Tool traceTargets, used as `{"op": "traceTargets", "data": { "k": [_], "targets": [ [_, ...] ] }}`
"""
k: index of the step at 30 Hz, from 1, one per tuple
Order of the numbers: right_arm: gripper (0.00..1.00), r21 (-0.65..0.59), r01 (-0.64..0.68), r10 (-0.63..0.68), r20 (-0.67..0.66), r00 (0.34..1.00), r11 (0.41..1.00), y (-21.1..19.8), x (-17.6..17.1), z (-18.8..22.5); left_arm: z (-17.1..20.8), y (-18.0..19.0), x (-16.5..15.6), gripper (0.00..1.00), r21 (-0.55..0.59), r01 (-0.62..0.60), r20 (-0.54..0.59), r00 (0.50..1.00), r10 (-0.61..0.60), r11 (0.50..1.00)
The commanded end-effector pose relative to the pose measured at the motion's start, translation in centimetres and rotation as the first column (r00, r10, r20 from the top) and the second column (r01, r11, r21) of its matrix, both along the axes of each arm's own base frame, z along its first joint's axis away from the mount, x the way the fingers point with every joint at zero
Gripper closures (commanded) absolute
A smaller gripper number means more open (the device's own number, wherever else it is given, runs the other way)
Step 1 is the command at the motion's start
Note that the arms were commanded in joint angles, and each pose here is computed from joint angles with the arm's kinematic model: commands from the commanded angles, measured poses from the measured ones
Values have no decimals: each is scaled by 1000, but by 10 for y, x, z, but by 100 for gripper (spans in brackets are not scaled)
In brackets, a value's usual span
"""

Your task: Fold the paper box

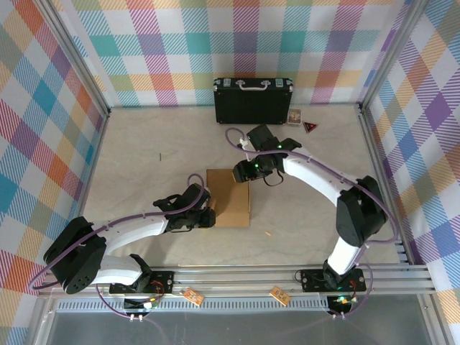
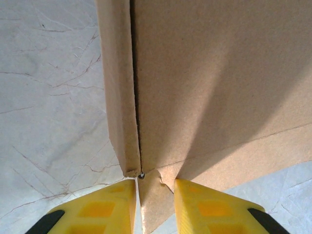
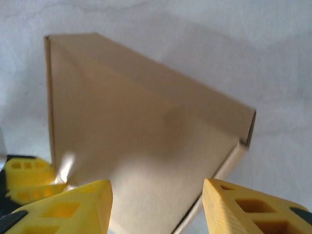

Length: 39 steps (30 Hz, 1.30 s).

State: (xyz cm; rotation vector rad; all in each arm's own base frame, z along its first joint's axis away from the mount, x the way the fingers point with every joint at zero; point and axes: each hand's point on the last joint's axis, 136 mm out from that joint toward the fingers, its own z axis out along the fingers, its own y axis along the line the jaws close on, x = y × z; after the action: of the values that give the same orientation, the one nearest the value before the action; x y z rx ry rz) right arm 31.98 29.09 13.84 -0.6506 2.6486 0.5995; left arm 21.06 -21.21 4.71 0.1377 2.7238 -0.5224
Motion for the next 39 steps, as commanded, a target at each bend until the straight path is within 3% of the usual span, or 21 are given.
{"op": "traceTargets", "data": {
  "k": [1,18,39],
  "targets": [
    [48,-52,-49,48,-19,999,997,4,9,-23,-1,4,-3,73,41,17,-6,1000,-17,999],
    [50,-178,-74,38,-197,980,981,-1,1,-87,-5,6,4,74,98,33,12,999,-34,995],
    [50,-211,-84,35,-229,973,974,-7,-2,-100,13,21,6,72,175,43,50,997,-53,984]
  ]
}}
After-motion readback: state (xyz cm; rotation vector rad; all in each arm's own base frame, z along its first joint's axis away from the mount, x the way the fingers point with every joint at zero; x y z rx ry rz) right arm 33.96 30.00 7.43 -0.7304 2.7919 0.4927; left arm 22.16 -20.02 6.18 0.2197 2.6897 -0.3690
